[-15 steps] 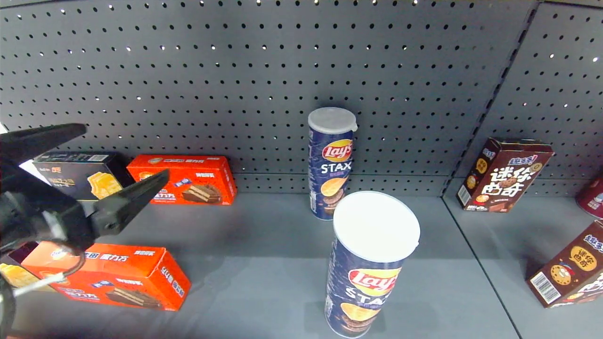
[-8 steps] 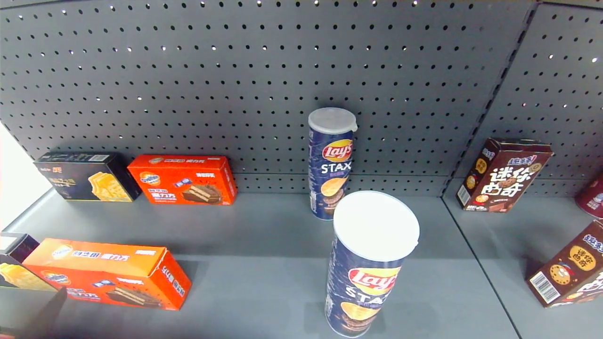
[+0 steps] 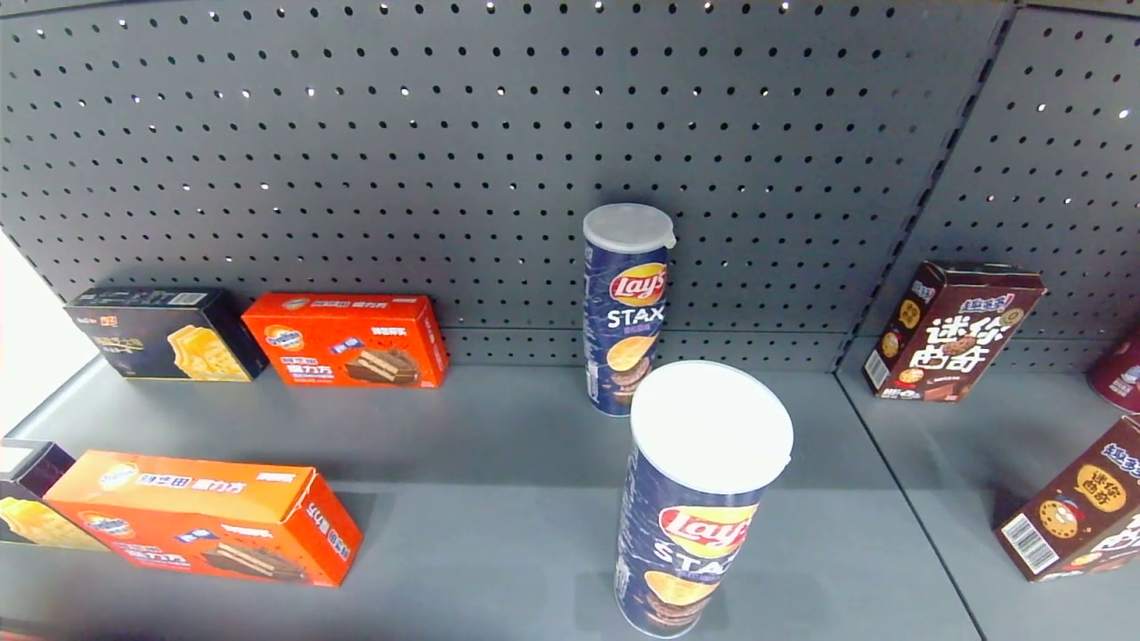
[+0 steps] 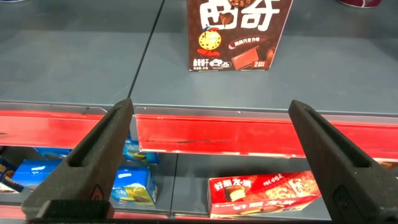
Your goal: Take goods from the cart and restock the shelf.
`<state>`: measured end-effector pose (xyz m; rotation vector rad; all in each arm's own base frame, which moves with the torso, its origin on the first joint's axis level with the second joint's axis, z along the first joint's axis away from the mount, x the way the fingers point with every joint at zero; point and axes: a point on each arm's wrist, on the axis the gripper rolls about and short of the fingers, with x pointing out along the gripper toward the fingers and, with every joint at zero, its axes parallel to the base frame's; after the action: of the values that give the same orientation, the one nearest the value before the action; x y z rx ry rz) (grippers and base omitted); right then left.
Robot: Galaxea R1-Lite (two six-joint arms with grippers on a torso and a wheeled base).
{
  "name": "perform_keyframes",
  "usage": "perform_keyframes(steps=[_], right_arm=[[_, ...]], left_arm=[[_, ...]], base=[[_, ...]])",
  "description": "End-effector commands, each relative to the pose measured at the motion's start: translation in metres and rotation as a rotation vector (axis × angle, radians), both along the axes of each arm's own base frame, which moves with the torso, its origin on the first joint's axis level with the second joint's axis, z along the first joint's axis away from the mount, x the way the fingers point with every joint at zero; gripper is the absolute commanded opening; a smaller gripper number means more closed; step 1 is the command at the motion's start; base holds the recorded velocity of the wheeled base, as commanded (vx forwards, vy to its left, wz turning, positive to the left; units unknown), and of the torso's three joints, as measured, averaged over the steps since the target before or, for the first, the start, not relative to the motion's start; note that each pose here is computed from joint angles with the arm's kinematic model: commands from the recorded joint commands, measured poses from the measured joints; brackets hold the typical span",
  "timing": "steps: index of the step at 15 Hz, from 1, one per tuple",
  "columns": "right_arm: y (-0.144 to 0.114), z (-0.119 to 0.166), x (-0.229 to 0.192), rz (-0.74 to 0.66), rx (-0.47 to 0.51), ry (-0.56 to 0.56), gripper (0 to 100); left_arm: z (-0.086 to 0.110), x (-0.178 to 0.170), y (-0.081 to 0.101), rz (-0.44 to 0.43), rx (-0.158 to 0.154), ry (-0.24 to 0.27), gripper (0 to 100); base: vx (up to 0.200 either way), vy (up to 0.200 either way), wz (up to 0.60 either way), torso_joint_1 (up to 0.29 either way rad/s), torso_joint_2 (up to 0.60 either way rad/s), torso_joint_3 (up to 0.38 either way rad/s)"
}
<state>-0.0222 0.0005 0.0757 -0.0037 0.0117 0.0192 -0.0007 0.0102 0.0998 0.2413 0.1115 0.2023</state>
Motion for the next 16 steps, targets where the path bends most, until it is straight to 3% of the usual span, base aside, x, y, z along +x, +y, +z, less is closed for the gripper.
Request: perform_keyframes(steps=[1, 5, 10, 11, 12, 16], right_arm=[[0.0, 0.0, 0.0, 0.001, -0.001, 0.004, 100], [0.0, 0.0, 0.0, -0.004, -0.001, 0.002, 100], [0.0, 0.001, 0.0, -0.034, -0.009, 0.004, 100], [-0.003, 0.067, -0.009, -0.184, -0.01, -0.11, 100], [-0.003, 0.074, -0.005, -0.136, -0.016, -0.02, 100], [0.001, 0.133, -0.002, 0.168, -0.049, -0.046, 100]], left_arm=[[-0.016, -0.013, 0.003, -0.047, -0.069, -0.047, 100], [-0.017, -0.013, 0.003, -0.044, -0.139, -0.056, 100], [-0.017, -0.013, 0.003, -0.046, -0.149, -0.059, 100], [-0.018, -0.013, 0.003, -0.058, -0.157, -0.049, 100], [-0.018, -0.013, 0.003, -0.079, -0.156, -0.04, 100], [-0.018, -0.012, 0.004, -0.117, -0.155, -0.033, 100]], base=[[0.0, 0.0, 0.0, 0.0, 0.0, 0.0], [0.0, 0.0, 0.0, 0.0, 0.0, 0.0], [0.0, 0.0, 0.0, 0.0, 0.0, 0.0], [0.0, 0.0, 0.0, 0.0, 0.0, 0.0], [0.0, 0.0, 0.0, 0.0, 0.0, 0.0], [0.0, 0.0, 0.0, 0.0, 0.0, 0.0]])
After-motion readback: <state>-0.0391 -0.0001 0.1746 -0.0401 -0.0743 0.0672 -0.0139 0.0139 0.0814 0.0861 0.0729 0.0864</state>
